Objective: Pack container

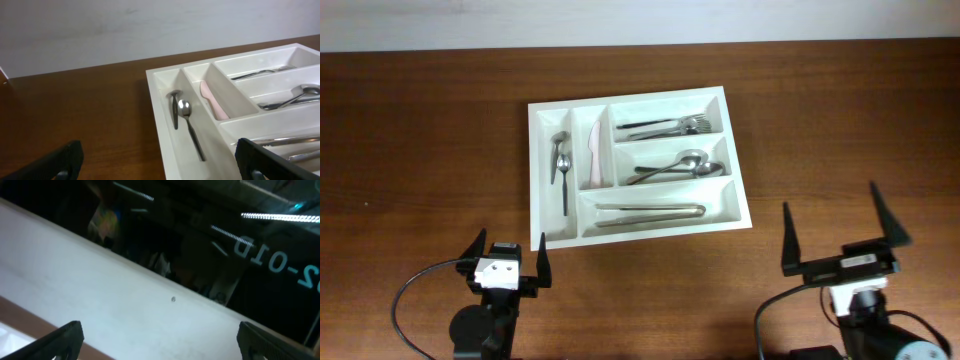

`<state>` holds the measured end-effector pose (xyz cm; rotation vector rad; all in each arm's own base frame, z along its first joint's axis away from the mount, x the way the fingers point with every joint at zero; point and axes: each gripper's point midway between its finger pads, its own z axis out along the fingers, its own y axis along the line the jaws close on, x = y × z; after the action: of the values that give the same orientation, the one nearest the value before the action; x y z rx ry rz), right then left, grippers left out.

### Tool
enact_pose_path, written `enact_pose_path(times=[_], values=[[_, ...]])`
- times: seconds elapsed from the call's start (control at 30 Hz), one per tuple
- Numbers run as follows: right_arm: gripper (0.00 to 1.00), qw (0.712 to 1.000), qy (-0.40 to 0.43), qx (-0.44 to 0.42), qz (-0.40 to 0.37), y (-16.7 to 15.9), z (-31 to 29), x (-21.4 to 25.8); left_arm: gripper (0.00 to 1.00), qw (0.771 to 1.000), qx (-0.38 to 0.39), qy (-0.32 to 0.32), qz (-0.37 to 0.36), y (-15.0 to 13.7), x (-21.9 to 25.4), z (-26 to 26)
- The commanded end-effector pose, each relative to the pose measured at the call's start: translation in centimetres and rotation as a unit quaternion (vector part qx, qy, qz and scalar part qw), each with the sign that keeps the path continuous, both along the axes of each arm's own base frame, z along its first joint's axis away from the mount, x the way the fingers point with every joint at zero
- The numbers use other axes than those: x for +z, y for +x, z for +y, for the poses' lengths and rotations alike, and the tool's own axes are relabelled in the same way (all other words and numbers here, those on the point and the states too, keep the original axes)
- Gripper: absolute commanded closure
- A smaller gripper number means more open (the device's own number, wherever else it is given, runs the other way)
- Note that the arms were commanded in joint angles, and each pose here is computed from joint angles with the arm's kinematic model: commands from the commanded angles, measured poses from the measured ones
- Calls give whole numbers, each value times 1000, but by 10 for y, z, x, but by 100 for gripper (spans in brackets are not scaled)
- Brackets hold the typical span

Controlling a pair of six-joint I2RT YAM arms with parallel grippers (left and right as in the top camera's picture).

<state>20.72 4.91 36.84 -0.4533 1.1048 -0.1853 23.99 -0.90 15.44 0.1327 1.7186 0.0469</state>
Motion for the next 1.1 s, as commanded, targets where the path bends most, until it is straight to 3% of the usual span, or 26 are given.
enact_pose_path(times=[0.0,0.77,1.07], values=[[1,1000,0,15,5,2,5,-20,1,1000,-1,8,-1,0,-2,0],[1,1000,11,-17,20,7,-6,-71,1,1000,-1,8,-1,0,-2,0],[1,998,6,-15,66,24,-4,-120,1,1000,-1,8,-1,0,-2,0]])
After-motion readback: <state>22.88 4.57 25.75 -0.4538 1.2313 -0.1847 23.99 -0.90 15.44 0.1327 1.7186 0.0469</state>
